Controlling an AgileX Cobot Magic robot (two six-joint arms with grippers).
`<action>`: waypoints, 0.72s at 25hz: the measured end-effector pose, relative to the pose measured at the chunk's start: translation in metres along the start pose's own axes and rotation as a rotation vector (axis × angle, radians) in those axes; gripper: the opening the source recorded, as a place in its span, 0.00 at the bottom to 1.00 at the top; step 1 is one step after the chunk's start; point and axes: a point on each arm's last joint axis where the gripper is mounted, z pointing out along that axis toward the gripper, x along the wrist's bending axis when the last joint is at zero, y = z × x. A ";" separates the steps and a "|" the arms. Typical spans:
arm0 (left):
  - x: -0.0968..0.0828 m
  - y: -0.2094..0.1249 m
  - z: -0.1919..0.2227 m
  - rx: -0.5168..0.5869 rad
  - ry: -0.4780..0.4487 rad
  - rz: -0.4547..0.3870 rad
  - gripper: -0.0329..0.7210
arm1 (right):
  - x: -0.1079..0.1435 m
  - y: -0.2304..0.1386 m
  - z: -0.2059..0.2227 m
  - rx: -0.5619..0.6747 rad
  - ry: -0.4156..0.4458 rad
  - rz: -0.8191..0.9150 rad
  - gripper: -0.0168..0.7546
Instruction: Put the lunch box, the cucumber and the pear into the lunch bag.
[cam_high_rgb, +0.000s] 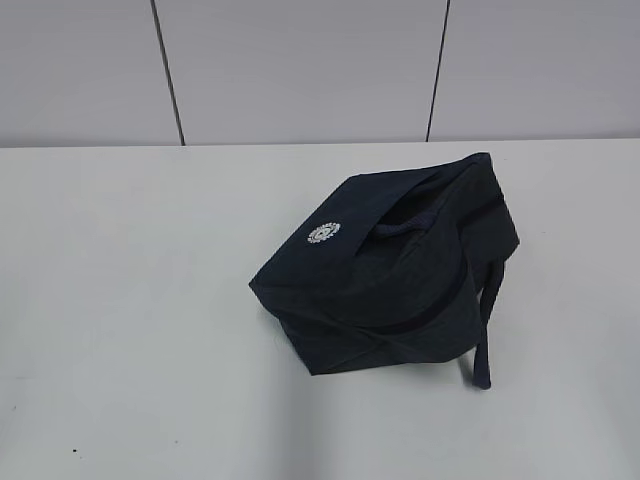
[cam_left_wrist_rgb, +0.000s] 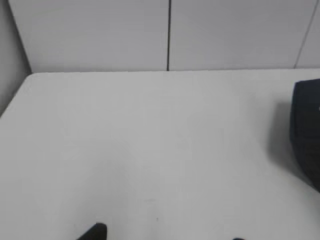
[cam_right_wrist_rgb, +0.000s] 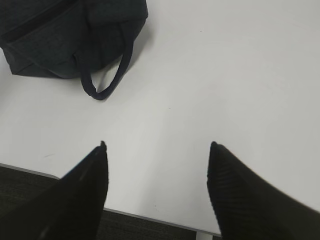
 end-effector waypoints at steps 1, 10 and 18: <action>0.000 -0.001 -0.002 -0.011 0.021 -0.011 0.63 | 0.000 0.000 0.000 0.000 0.000 0.000 0.65; -0.002 -0.002 -0.003 -0.018 0.089 -0.047 0.59 | 0.001 0.000 0.000 0.006 -0.044 0.028 0.65; -0.002 -0.002 -0.003 -0.018 0.089 -0.047 0.53 | 0.001 0.000 0.000 0.004 -0.045 0.028 0.65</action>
